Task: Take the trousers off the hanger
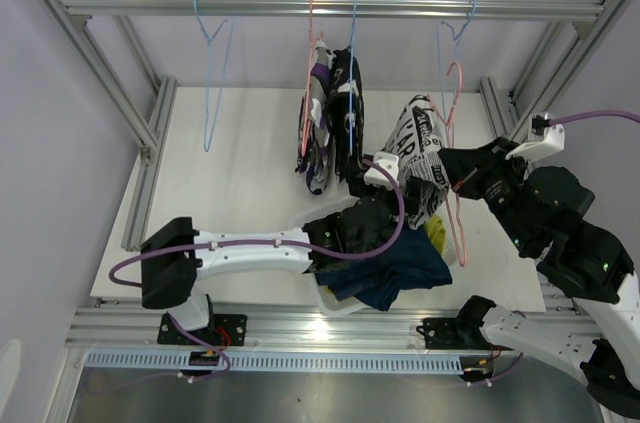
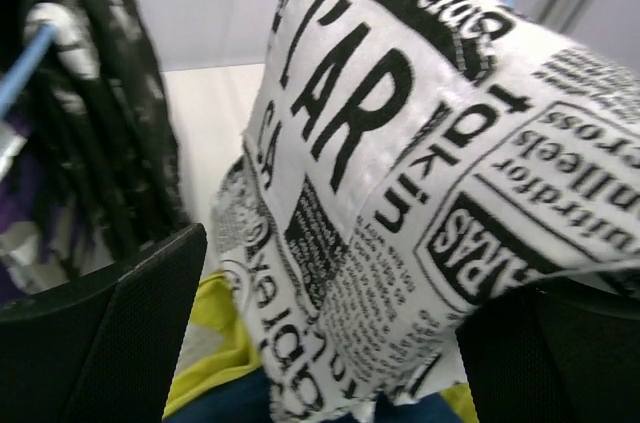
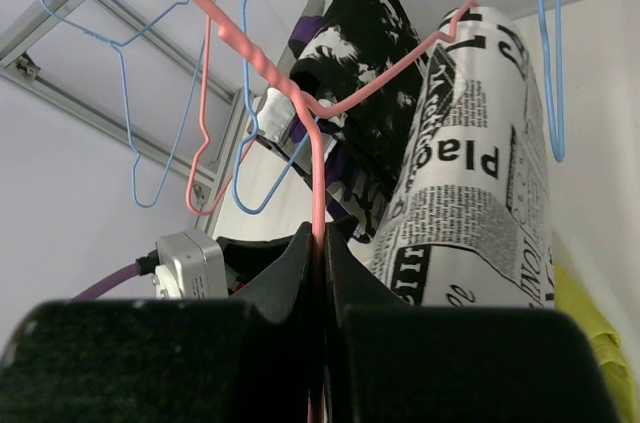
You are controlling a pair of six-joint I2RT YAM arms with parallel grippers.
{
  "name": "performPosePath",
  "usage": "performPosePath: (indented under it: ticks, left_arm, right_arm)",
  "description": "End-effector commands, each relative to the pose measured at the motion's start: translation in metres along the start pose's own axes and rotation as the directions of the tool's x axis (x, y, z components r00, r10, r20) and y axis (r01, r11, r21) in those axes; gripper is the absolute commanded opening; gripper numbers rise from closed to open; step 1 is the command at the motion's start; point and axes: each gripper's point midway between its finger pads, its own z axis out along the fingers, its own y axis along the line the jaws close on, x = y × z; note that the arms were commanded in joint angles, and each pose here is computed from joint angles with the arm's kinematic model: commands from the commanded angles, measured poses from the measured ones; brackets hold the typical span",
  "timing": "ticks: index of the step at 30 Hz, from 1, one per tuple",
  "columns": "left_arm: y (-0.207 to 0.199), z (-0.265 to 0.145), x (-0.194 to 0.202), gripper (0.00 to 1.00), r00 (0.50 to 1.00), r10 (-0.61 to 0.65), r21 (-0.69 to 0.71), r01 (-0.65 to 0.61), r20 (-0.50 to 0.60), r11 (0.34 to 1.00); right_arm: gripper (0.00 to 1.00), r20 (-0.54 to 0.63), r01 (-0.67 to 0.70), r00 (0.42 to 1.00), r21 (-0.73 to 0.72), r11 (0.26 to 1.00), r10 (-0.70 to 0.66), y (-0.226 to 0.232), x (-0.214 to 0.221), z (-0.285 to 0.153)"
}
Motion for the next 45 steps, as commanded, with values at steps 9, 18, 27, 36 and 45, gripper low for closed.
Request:
performPosePath:
  ticks: [9,18,27,36,45]
  left_arm:
    - [-0.061,-0.005,-0.040,0.86,0.988,-0.133,0.129,0.122,0.081,0.984]
    - [-0.079,0.002,-0.022,0.73,0.992,-0.108,0.136,0.099,0.058,0.986]
    - [-0.073,0.008,-0.013,0.59,0.996,-0.063,0.074,0.058,0.067,0.996]
    - [-0.072,0.014,-0.019,0.51,0.994,-0.035,0.053,0.030,0.099,0.998]
    - [-0.076,0.023,-0.020,0.54,0.992,-0.062,0.051,0.057,0.108,0.997]
  right_arm:
    - [0.00,0.042,-0.047,0.998,-0.049,0.998,0.049,0.012,-0.010,0.001]
    - [0.00,0.040,-0.056,0.997,-0.062,0.997,0.059,0.014,-0.011,-0.002]
    - [0.00,0.035,-0.066,0.997,-0.073,0.995,0.068,0.013,-0.010,-0.006]
    - [0.00,0.024,-0.076,0.997,-0.086,0.993,0.078,0.012,-0.006,-0.009]
    - [0.00,-0.002,-0.097,0.995,-0.090,0.991,0.097,0.009,0.005,-0.010]
